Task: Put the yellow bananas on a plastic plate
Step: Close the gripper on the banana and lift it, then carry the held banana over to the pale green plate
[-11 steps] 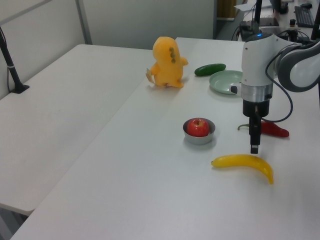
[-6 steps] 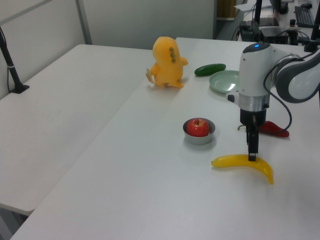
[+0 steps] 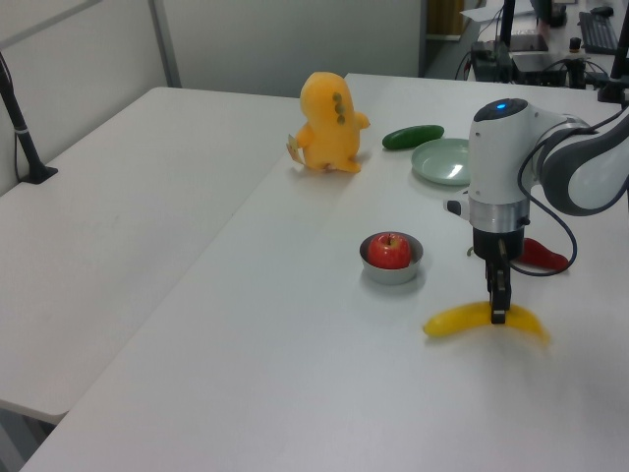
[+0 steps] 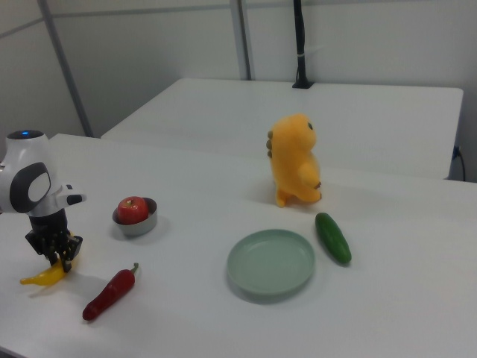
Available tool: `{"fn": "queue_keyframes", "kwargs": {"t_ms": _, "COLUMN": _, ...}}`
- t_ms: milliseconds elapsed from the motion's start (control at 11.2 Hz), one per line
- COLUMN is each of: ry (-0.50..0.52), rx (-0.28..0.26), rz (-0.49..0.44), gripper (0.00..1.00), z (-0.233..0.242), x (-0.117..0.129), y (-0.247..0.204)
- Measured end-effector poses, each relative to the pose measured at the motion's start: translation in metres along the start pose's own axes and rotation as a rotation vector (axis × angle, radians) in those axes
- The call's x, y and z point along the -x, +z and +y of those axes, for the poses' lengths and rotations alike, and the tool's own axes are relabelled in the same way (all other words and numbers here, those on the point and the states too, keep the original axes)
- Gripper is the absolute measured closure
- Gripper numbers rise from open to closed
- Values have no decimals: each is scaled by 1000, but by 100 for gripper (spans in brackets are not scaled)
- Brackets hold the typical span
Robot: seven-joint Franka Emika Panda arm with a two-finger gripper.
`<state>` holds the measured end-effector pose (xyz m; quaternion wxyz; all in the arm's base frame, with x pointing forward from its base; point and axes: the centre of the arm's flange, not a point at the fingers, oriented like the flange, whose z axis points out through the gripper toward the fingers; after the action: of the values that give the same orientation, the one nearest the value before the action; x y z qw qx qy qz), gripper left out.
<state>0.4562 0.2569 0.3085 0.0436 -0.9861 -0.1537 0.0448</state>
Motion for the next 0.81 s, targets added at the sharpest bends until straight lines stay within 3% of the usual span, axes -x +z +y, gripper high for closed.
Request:
{"fn": "queue_keyframes", "kwargs": {"t_ms": 538, "ry": 33, "rx": 3, "rz": -1, "gripper": 68, "z": 1, "x": 0, "y": -8}}
{"fn": "queue_keyframes", "kwargs": {"t_ms": 807, "ry": 45, "rx": 19, "rz": -38, "gripper": 68, "z": 3, "x": 1, "y": -56}}
